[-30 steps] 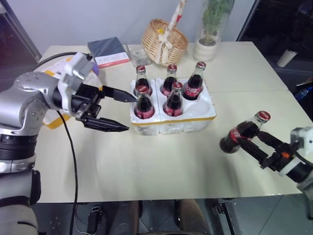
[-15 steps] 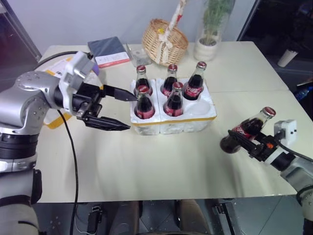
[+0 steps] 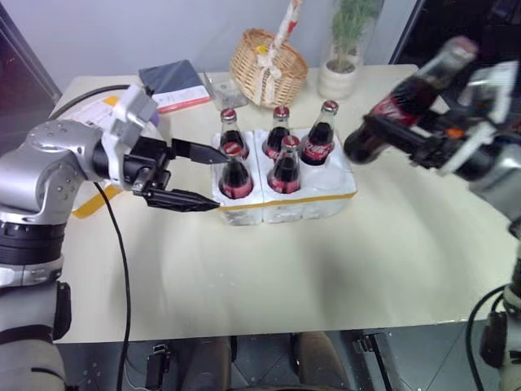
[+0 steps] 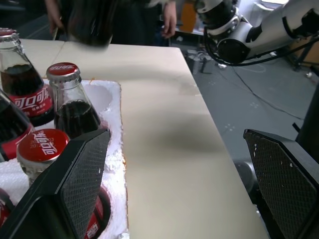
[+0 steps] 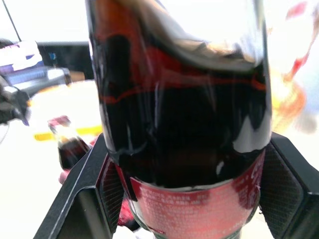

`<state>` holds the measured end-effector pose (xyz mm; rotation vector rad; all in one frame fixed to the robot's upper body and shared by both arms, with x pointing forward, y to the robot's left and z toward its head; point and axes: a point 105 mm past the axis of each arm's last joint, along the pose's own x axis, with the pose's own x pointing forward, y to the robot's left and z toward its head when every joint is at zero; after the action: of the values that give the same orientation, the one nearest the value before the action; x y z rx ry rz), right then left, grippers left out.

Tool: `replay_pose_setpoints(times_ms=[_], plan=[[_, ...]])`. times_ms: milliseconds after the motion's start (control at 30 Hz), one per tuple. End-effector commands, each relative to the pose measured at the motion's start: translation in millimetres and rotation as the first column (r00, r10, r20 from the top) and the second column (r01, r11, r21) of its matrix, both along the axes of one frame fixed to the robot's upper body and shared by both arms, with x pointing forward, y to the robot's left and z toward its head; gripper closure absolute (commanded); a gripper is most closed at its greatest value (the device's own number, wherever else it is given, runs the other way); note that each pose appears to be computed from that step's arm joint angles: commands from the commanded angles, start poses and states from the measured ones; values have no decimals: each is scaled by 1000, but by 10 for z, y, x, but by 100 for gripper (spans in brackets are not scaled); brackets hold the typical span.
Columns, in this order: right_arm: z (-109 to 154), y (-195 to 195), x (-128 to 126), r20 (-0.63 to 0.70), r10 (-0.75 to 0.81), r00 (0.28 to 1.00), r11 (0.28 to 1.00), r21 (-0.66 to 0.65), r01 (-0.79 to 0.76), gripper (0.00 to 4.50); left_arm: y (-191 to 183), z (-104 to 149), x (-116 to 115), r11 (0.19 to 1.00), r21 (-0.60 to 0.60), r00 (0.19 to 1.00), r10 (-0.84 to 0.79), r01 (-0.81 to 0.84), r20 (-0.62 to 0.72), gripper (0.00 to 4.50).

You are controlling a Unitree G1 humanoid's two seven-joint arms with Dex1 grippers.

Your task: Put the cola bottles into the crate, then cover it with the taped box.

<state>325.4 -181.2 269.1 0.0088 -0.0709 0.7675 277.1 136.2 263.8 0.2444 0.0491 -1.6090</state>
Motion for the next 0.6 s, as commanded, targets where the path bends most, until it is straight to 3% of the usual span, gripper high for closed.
replay_pose_setpoints(times_ms=[33, 200, 433, 600], plan=[[21, 120, 44, 54, 41, 998, 998, -50, -39, 164, 43, 91, -39, 1000, -11, 998, 22, -22, 51, 0], [-234, 215, 160, -3, 52, 999, 995, -88, -52, 164, 77, 88, -53, 999, -14, 997, 50, -50, 55, 0], [-52, 450, 45, 58, 175, 983, 984, -40, -173, 164, 116, 93, -48, 996, -19, 995, 84, -83, 58, 0], [-201, 518, 56, 17, 191, 981, 979, -76, -189, 164, 139, 75, -31, 995, -15, 993, 99, -99, 59, 0]])
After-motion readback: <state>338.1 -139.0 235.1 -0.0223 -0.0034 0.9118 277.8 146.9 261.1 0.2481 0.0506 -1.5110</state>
